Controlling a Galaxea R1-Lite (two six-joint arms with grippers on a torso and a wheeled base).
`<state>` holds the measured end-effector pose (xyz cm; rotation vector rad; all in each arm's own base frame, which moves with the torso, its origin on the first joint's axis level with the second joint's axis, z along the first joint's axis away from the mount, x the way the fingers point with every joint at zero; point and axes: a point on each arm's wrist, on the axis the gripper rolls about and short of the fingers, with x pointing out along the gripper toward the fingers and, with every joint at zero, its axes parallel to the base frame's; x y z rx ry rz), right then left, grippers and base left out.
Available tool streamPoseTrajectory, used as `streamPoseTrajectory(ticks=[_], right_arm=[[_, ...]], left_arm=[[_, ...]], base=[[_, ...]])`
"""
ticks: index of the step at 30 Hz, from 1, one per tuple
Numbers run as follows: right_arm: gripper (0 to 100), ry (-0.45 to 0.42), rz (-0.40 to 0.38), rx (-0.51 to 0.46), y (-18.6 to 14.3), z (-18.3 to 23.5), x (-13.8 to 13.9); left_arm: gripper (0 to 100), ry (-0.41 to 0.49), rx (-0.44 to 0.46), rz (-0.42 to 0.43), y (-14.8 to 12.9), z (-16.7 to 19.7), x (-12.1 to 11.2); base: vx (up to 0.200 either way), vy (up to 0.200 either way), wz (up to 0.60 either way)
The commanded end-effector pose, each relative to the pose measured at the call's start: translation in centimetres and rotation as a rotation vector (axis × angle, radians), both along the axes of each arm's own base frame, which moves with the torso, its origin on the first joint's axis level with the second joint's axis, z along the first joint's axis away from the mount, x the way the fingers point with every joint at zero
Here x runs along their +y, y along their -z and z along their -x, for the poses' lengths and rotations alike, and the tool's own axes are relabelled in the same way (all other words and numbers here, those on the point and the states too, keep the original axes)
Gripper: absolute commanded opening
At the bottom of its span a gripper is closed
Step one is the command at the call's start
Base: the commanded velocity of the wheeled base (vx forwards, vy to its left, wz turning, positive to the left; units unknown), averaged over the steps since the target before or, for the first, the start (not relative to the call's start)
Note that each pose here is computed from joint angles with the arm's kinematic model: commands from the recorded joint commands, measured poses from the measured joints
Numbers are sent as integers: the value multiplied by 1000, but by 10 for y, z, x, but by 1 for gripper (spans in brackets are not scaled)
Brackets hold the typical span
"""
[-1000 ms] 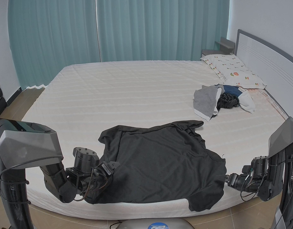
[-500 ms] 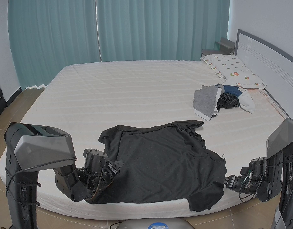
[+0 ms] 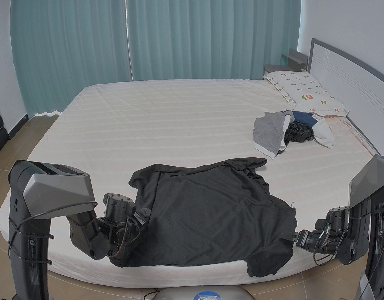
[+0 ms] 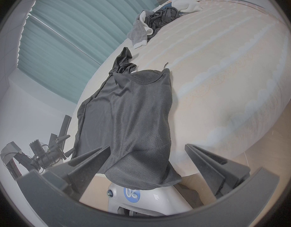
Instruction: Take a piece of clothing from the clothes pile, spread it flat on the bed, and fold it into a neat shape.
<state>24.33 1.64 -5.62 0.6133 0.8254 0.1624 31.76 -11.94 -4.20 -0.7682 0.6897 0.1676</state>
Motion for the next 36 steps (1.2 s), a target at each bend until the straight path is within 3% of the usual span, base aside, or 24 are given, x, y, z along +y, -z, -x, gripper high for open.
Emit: streamPoseTrajectory(ticks=[1,6,15,27,36], right_arm=[[100,0,1,-7,0,0,0],[100,3,3,1,0,2,-1],[100,3,2,10,1,3,-1],[100,11,0,5,1,2,-2],[100,58,-33,-52,-11,-8,-7]], left_arm=[[100,-63,-1,-19,1,-6,19],[100,-145,3,-58,3,-12,47],[100,-257,-1,-49,0,-19,86],[100,-201,-48,24,-28,-11,86],[100,-166,-38,70,-30,-9,83]], base=[[0,0,0],[0,0,0],[0,0,0],[0,0,0],[67,0,0]])
